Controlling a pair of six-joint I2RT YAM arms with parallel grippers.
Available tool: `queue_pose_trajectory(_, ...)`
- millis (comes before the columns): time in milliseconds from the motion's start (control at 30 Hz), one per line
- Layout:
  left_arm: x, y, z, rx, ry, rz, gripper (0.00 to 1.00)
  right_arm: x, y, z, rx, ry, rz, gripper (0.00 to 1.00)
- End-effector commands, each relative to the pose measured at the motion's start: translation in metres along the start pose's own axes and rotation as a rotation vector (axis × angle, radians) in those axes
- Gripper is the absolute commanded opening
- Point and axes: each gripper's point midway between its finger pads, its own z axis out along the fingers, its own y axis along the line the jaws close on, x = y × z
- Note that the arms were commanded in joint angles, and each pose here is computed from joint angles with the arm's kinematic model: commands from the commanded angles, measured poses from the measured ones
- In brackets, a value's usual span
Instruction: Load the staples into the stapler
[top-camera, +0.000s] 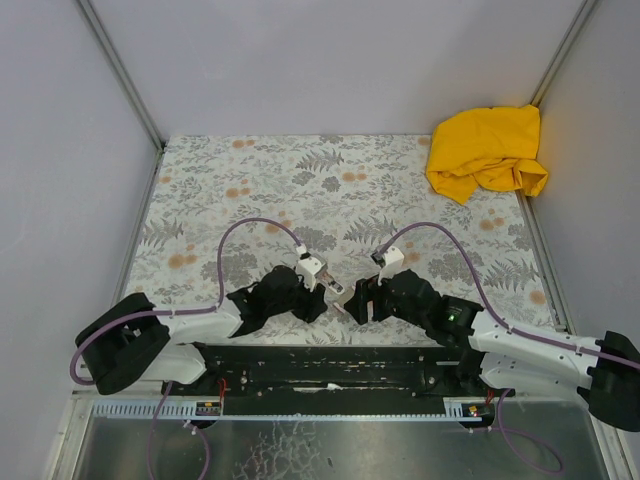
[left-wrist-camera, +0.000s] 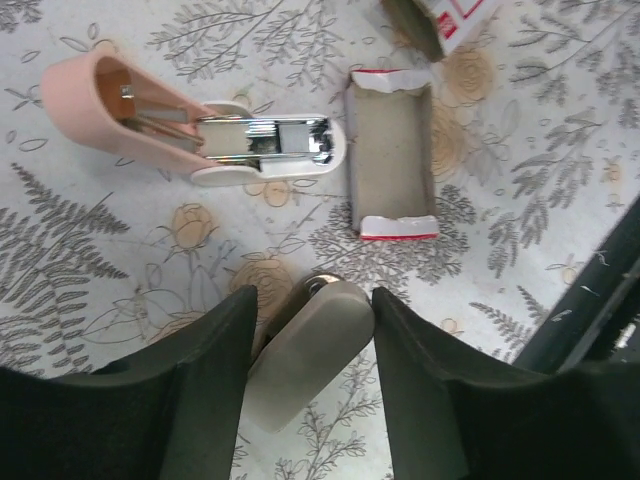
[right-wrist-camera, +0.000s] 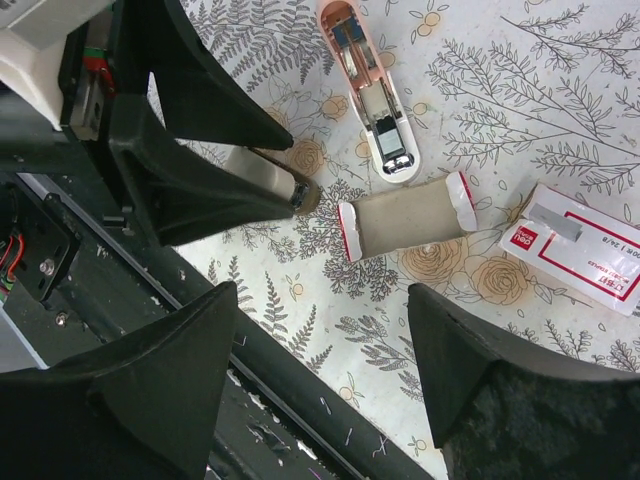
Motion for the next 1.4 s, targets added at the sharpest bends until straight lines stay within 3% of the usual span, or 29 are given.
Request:
queue_pose_trajectory(0, 0.002, 0.004, 0.004, -0.043, 0.028, -0.027, 0.43, -0.007, -0.003, -0.004, 0.016, -0.029, 0.015, 0.76)
queue_pose_trajectory(133, 0.005, 0.005, 0.005, -0.079, 0.039, -0.075, 0.33, -0.009, -0.002, -0.004, 0.009, -0.033, 0.006, 0.80)
queue_pose_trajectory(233, 0.008, -0.003, 0.006, -0.089, 0.049, -0.111, 0.32, -0.010, -0.001, -0.004, 0.006, -0.030, -0.001, 0.87)
queue_pose_trajectory(333, 0.015, -0.009, 0.007, -0.113, 0.073, -0.121, 0.49, -0.012, 0.000, -0.004, 0.010, -0.035, 0.000, 0.92)
queue_pose_trajectory(433, 0.023, -0.007, 0.003, -0.163, 0.097, -0.122, 0.57, -0.015, -0.001, -0.005, 0.017, -0.046, 0.007, 0.95)
queue_pose_trajectory(1033, 0.041, -0.001, -0.019, -0.298, 0.118, -0.161, 0.61, -0.017, -0.011, -0.006, 0.076, -0.072, 0.071, 0.97)
queue_pose_trajectory(1200, 0.044, -0.005, -0.019, -0.287, 0.127, -0.156, 0.52, -0.016, -0.010, -0.005, 0.075, -0.063, 0.083, 0.96)
queue_pose_trajectory(1367, 0.048, -0.009, -0.018, -0.276, 0.151, -0.149, 0.27, -0.013, -0.010, -0.002, 0.097, -0.030, 0.117, 0.97)
